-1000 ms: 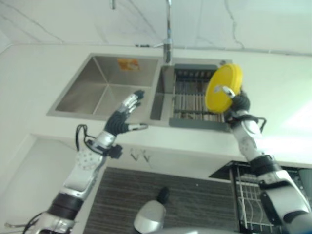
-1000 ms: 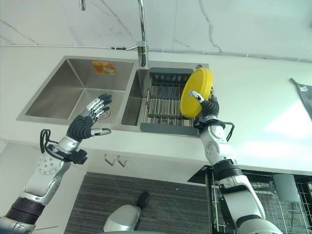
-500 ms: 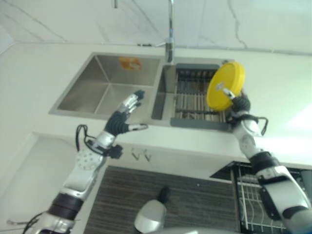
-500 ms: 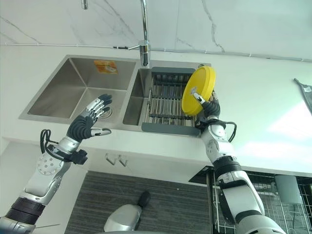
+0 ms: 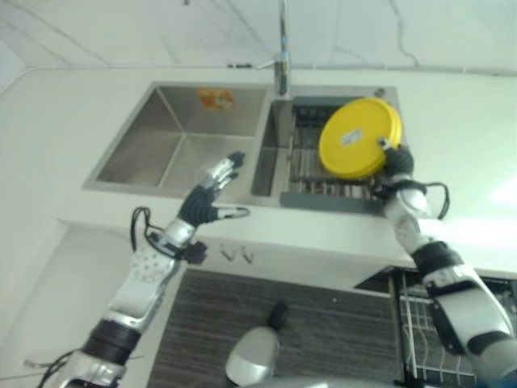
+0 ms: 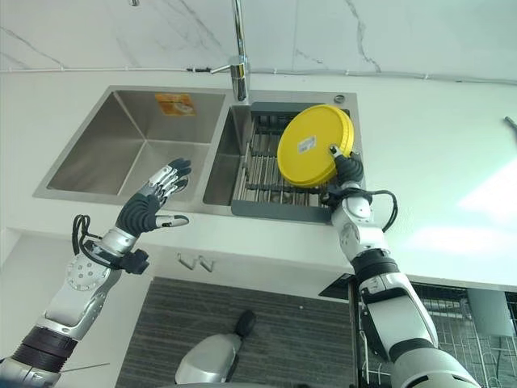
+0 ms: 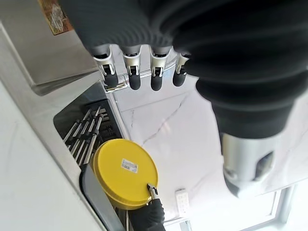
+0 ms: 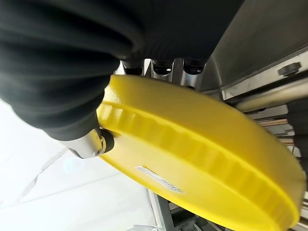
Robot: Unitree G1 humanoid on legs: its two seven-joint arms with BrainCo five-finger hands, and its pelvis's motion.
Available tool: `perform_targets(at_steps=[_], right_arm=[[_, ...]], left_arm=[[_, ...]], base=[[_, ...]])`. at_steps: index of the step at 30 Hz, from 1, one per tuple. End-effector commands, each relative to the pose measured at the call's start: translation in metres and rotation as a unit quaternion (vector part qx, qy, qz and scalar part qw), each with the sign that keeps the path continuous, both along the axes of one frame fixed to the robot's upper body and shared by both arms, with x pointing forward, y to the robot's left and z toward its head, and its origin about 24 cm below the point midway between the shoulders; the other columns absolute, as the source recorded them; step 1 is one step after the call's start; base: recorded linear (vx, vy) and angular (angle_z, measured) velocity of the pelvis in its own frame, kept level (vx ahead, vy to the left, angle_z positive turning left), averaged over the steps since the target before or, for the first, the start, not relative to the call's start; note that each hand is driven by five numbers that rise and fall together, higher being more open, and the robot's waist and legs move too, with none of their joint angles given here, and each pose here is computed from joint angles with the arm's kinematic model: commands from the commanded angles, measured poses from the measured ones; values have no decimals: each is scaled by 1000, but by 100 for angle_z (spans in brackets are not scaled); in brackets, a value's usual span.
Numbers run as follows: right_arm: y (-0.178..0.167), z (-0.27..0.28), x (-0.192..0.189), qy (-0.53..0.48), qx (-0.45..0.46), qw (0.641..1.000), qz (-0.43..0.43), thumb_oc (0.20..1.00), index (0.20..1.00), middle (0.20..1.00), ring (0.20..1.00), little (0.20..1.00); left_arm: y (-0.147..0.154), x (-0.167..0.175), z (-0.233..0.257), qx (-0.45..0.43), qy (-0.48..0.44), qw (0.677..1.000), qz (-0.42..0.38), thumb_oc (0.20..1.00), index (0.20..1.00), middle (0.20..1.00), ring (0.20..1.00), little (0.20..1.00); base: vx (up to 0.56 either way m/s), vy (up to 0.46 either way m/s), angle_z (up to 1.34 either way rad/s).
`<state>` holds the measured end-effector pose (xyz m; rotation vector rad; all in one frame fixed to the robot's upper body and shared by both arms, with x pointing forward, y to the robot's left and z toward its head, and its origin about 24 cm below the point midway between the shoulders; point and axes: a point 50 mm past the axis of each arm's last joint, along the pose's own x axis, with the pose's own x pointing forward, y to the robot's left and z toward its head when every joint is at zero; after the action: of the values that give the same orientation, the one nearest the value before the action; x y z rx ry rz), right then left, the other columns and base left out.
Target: Place the dishes in the dishwasher.
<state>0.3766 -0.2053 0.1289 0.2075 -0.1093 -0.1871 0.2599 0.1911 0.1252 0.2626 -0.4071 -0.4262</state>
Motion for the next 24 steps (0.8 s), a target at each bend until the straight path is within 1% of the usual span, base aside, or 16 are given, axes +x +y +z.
perform_targets(at_steps=[1,6,8,12,15,18,20,24], right_arm=[[-2,44,2,-100,-40,994,5,200,200,200,200,200],[4,50,-4,-143,-19,990,5,200,200,200,200,200],[11,56,-11,-179,-5,984,1,200,200,200,200,200],[25,80,-28,-266,12,964,1,200,200,200,200,200],[41,104,-47,-340,30,940,21,200,200,200,200,200],[50,116,-63,-377,39,925,33,200,200,200,200,200],[48,117,-70,-387,32,921,27,200,200,200,200,200],[31,114,-85,-404,36,914,28,200,200,200,200,200]], left_arm=[[-4,-1,16,-35,-42,998,-13,1000,1000,1000,1000,1000],[-5,-1,12,-43,-37,998,-14,1000,1000,1000,1000,1000],[-7,-3,9,-46,-34,998,-11,1000,1000,1000,1000,1000],[-11,-5,5,-52,-29,998,-10,1000,1000,1000,1000,1000],[-14,-5,2,-64,-26,998,-8,1000,1000,1000,1000,1000],[-16,-4,1,-71,-24,997,-3,1000,1000,1000,1000,1000],[-18,-4,-1,-71,-19,997,-5,1000,1000,1000,1000,1000],[-21,-6,-6,-67,-8,998,-1,1000,1000,1000,1000,1000]], base=[[-30,17,1],[-17,8,2],[-16,-11,0],[-43,-37,-9],[-95,-67,-26],[-94,-98,-54],[-73,-133,-79],[-43,-131,-69]])
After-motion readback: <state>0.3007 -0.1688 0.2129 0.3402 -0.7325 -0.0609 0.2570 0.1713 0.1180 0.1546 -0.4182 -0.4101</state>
